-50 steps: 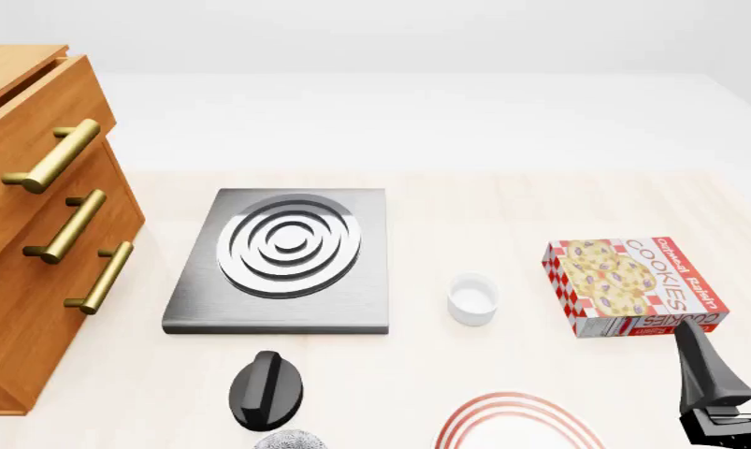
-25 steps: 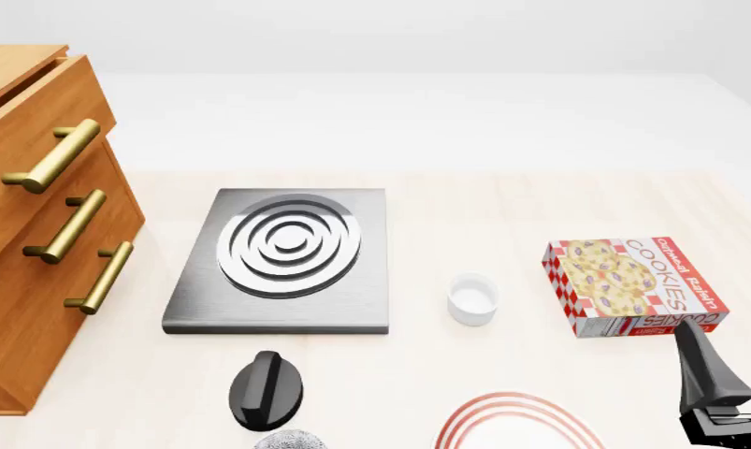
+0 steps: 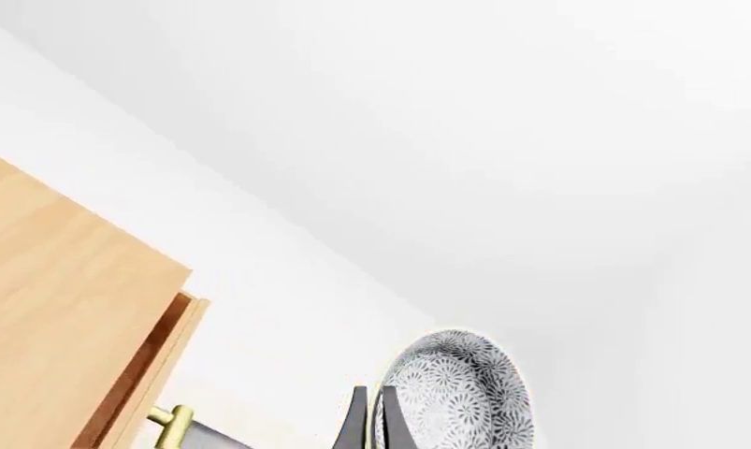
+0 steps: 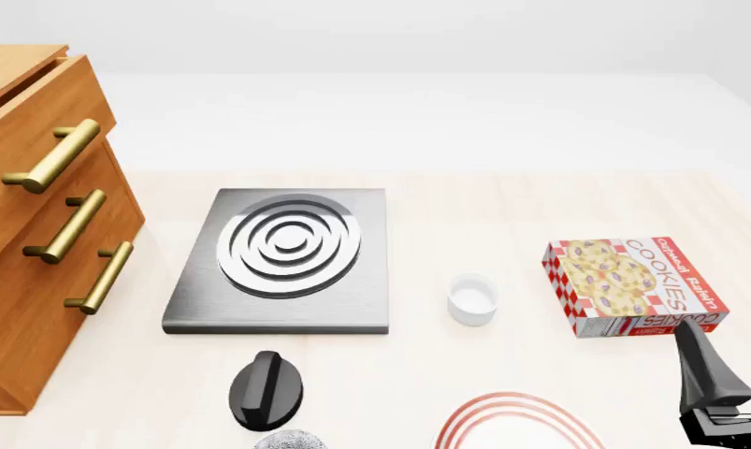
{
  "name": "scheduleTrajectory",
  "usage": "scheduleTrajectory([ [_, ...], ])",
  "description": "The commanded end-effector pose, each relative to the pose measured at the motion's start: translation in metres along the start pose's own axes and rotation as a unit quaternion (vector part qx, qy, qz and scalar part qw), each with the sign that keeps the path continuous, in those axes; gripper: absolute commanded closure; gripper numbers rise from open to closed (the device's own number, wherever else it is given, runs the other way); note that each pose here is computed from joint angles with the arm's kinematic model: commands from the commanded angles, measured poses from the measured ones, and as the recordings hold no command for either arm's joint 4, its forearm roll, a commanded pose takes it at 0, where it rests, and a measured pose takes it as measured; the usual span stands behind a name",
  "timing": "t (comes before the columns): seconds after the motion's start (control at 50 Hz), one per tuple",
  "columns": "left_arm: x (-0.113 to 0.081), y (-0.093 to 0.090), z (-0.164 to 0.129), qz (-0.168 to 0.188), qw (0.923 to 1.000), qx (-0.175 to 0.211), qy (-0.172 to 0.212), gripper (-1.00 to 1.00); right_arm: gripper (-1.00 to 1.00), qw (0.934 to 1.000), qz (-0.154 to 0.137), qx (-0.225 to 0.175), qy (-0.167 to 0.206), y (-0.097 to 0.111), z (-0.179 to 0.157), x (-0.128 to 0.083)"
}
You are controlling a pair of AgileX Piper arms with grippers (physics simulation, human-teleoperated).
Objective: Pick the akita bowl on the wooden cabinet and place it on the plate.
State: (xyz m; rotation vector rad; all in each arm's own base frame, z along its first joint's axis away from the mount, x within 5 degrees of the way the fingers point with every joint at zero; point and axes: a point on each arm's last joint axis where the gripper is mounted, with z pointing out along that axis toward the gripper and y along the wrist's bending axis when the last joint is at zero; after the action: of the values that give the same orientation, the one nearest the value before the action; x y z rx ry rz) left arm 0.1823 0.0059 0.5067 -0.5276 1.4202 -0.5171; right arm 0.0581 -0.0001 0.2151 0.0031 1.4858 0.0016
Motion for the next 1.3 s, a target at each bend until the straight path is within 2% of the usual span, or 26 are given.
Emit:
scheduleTrajectory([
  [0.02, -0.004, -0.014, 0.000, 0.001, 0.9996, 0.026, 0.007, 1.00, -1.00, 1.0000, 0.000, 0.000, 0.000, 0.000, 0.000, 0.000],
  [0.18, 0.000, -0.015, 0.006, 0.008, 0.9994, 0.028, 0.016, 1.00, -1.00, 1.0000, 0.000, 0.000, 0.000, 0.000, 0.000, 0.000],
  [0.56, 0.031, -0.016, 0.017, 0.016, 0.9963, 0.046, 0.071, 1.00, -1.00, 1.0000, 0.000, 0.000, 0.000, 0.000, 0.000, 0.000],
  [0.88, 0.041, -0.026, 0.010, 0.033, 0.9919, 0.070, 0.101, 1.00, -1.00, 1.0000, 0.000, 0.000, 0.000, 0.000, 0.000, 0.000],
  [1.3, 0.067, -0.024, 0.008, 0.047, 0.9851, 0.085, 0.142, 1.00, -1.00, 1.0000, 0.000, 0.000, 0.000, 0.000, 0.000, 0.000],
])
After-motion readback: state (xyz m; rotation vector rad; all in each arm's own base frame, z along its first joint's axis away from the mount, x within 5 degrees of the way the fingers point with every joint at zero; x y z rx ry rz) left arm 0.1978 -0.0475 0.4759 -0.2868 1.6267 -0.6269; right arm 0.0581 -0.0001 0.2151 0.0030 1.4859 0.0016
